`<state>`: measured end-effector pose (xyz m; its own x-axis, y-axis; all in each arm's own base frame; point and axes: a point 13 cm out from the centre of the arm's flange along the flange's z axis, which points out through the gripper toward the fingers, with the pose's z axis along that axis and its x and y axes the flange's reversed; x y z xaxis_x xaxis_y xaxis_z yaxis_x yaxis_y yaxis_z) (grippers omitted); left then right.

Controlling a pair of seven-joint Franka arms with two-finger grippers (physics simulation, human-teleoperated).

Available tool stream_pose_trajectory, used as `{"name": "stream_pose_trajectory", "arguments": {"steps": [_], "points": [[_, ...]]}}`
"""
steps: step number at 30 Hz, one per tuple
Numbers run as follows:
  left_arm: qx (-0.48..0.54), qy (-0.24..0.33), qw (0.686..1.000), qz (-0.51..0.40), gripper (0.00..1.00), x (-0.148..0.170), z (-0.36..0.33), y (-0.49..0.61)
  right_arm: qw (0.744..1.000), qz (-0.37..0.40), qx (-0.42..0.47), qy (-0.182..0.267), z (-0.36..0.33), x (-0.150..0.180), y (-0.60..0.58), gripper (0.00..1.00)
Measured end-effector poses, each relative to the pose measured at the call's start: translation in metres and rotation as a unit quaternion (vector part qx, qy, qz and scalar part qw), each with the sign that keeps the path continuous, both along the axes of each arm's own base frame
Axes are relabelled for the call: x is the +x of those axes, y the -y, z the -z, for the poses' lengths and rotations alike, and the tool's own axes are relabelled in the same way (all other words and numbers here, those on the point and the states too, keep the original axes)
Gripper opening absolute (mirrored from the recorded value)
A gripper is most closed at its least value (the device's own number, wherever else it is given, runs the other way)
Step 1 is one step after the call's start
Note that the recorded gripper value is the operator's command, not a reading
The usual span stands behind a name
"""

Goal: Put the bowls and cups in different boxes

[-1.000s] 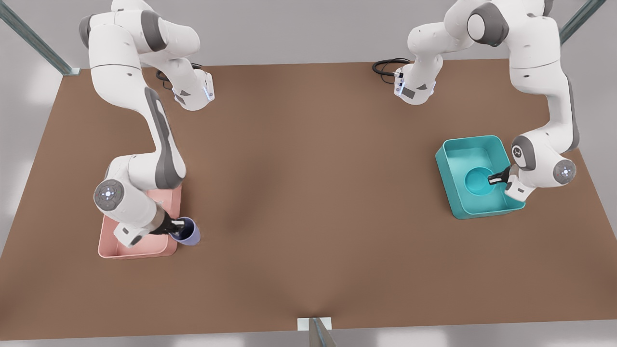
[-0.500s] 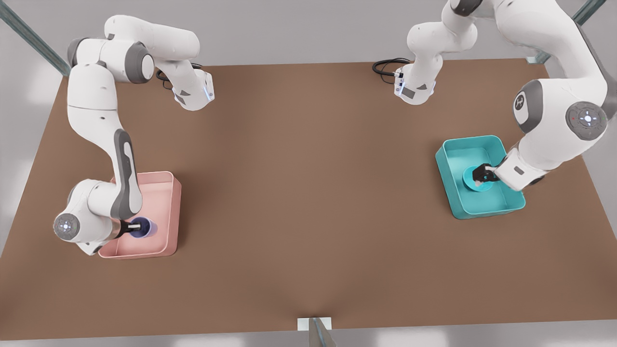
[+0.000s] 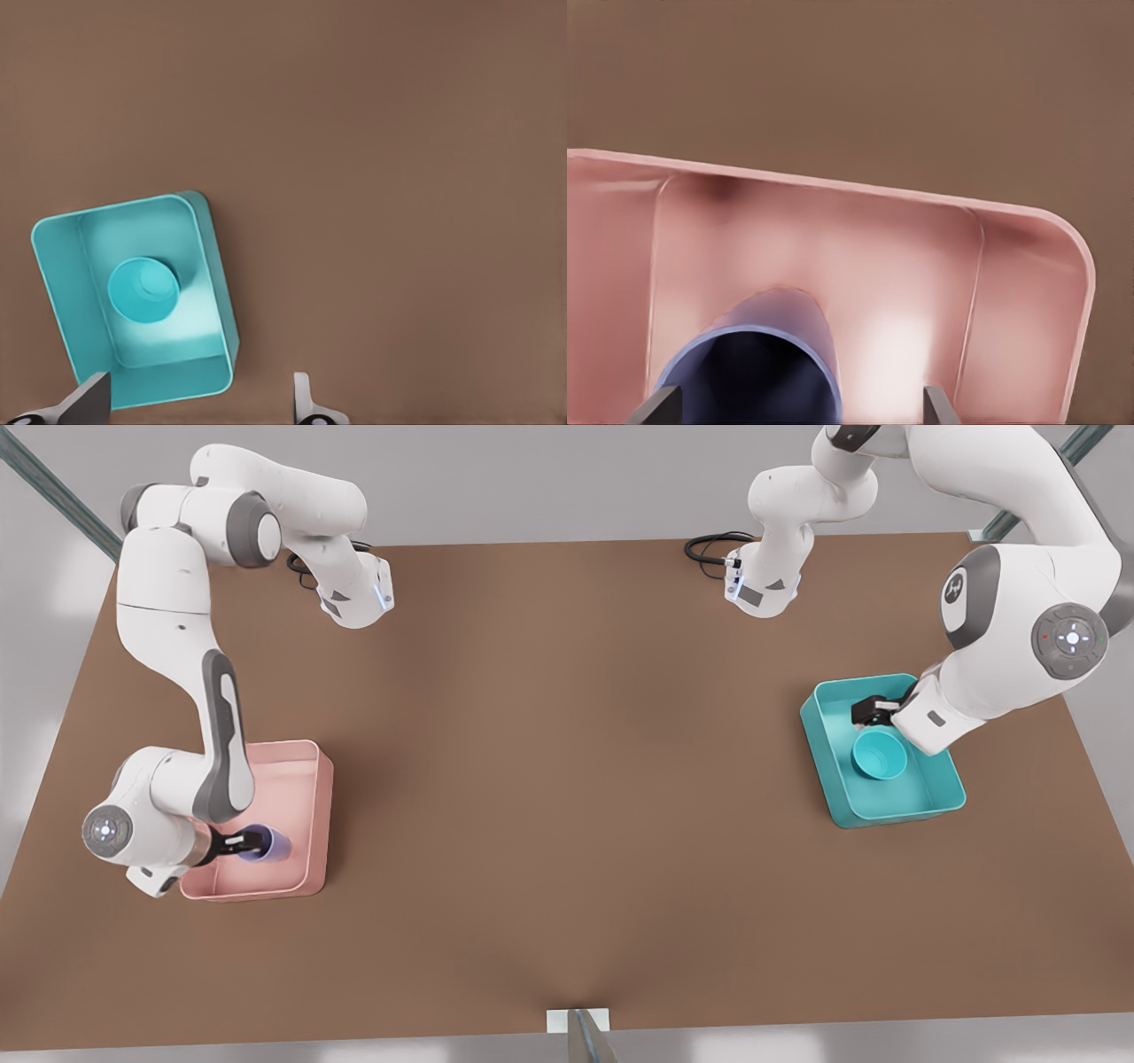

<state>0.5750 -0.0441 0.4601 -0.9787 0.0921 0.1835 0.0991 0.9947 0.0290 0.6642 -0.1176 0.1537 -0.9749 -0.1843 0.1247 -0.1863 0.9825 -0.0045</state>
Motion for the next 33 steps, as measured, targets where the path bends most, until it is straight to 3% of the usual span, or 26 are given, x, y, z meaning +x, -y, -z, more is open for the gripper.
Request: {"name": "stream_pose_trajectory", "arguments": {"steps": [10, 16, 23, 33], "points": [[0.0, -0.009, 1.0, -0.011, 1.0, -0.005, 0.0, 0.001, 0.998, -0.054, 0.023, 0.011, -0.154, 0.009, -0.076, 1.0], [0.001, -0.011, 1.0, -0.015, 1.0, -0.006, 0.001, 0.001, 0.999, -0.032, 0.032, 0.009, -0.287, -0.057, -0.091, 1.0], [0.002, -0.012, 1.0, -0.019, 1.0, -0.007, 0.001, 0.001, 0.999, 0.0, 0.03, -0.03, -0.315, -0.109, -0.101, 1.0], [0.002, -0.014, 1.0, -0.022, 1.0, -0.007, 0.003, 0.002, 0.998, 0.038, 0.024, -0.042, -0.32, -0.123, -0.1, 1.0]]}}
